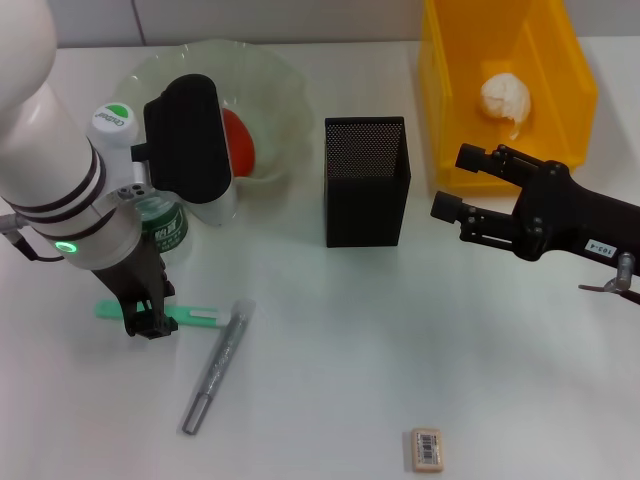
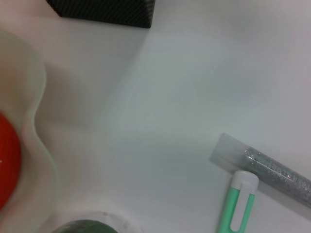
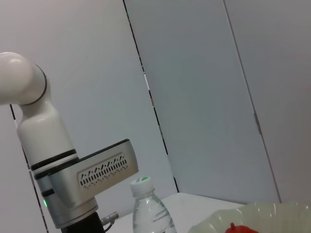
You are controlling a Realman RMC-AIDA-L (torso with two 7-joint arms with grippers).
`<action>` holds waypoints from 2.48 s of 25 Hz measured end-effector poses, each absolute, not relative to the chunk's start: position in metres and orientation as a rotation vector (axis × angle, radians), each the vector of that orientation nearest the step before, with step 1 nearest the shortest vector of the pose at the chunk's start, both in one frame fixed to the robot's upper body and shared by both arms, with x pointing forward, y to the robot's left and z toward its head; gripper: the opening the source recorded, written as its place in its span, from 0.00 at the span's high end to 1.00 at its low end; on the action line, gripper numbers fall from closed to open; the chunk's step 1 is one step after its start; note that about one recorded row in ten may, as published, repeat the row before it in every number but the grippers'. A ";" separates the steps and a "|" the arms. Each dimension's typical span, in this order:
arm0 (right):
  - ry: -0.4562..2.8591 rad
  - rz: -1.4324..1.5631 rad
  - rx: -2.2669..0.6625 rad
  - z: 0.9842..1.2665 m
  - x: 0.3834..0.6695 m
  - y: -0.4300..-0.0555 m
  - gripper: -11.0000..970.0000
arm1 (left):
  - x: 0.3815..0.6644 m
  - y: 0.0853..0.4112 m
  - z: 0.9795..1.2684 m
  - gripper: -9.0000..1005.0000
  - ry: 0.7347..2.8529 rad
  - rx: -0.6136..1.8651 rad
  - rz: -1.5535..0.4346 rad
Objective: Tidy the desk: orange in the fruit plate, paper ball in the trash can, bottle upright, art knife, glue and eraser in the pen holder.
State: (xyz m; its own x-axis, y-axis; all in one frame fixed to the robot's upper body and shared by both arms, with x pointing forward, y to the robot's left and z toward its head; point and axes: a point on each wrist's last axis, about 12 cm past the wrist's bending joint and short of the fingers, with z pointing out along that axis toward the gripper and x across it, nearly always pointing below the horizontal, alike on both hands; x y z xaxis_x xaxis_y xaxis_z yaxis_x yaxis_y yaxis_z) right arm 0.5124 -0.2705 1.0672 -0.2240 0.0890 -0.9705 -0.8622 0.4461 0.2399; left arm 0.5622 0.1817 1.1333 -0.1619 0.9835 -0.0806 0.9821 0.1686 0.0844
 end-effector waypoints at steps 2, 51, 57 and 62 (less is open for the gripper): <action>1.543 1.028 -0.704 1.067 0.513 -0.270 0.14 | 0.562 0.182 1.133 0.61 2.310 1.955 0.021; 1.547 1.023 -0.701 1.067 0.514 -0.270 0.14 | 0.564 0.178 1.126 0.74 2.321 2.001 0.073; 1.546 1.023 -0.700 1.067 0.514 -0.270 0.14 | 0.564 0.178 1.126 0.74 2.317 2.000 0.075; 1.545 1.023 -0.698 1.067 0.514 -0.270 0.14 | 0.565 0.177 1.126 0.74 2.311 2.000 0.083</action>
State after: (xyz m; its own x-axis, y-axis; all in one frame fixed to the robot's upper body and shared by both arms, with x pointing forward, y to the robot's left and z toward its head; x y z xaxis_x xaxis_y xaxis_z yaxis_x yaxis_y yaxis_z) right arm 0.5138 -0.2705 1.0671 -0.2242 0.0892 -0.9705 -0.8584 0.4533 0.2400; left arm 0.5649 0.1772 1.1258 -0.1422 0.9894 -0.0285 0.9849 0.1443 0.0961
